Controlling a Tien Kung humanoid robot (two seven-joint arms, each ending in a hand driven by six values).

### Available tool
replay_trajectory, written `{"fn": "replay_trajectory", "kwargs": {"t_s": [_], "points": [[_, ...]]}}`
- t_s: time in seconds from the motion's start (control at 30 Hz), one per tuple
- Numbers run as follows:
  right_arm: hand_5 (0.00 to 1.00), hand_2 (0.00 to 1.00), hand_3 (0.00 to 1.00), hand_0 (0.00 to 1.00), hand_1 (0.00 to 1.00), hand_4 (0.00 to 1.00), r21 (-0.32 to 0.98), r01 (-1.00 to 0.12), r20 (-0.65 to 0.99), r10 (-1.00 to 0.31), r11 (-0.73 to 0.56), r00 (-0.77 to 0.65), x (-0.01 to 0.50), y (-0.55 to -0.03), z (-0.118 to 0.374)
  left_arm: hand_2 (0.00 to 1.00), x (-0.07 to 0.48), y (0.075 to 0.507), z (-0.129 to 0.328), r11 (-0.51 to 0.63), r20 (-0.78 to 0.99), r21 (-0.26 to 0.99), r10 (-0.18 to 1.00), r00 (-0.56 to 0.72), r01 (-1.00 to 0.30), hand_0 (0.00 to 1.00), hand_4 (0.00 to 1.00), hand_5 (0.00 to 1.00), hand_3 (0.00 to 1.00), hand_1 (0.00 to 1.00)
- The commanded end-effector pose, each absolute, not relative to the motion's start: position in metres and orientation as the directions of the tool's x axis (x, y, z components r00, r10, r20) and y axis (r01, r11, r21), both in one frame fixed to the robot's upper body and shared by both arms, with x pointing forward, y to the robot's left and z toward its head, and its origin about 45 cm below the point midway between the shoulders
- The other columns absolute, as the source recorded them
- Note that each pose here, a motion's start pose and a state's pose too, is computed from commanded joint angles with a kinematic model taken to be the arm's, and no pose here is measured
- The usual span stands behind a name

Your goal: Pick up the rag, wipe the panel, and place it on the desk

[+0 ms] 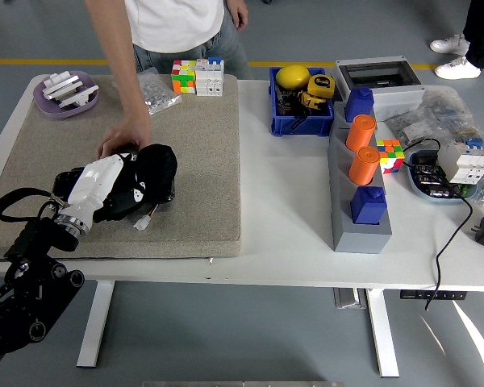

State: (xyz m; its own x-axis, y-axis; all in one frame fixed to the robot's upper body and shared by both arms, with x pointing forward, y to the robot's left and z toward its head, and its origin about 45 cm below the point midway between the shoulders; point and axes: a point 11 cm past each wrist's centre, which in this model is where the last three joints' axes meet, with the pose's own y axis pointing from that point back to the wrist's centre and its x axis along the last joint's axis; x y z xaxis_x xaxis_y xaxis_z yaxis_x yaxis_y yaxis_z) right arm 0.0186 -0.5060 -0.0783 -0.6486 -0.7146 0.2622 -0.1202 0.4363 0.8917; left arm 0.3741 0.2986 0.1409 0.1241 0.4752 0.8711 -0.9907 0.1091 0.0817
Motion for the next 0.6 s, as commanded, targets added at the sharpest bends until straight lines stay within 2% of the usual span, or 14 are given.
{"fn": "replay_trajectory", "kwargs": {"t_s": [0.6], "points": [[0.564, 0.679, 0.611, 0.770, 0.629, 0.998, 0.892, -0.121, 0.262, -0.716, 0.435, -0.647, 0.017, -0.506, -0.078, 0.552, 0.369, 0.359, 0.140, -0.053, 0.878, 0.087, 0.477, 0.051, -0.995, 0.261, 0.002, 0.002, 0.394, 0.205]]}}
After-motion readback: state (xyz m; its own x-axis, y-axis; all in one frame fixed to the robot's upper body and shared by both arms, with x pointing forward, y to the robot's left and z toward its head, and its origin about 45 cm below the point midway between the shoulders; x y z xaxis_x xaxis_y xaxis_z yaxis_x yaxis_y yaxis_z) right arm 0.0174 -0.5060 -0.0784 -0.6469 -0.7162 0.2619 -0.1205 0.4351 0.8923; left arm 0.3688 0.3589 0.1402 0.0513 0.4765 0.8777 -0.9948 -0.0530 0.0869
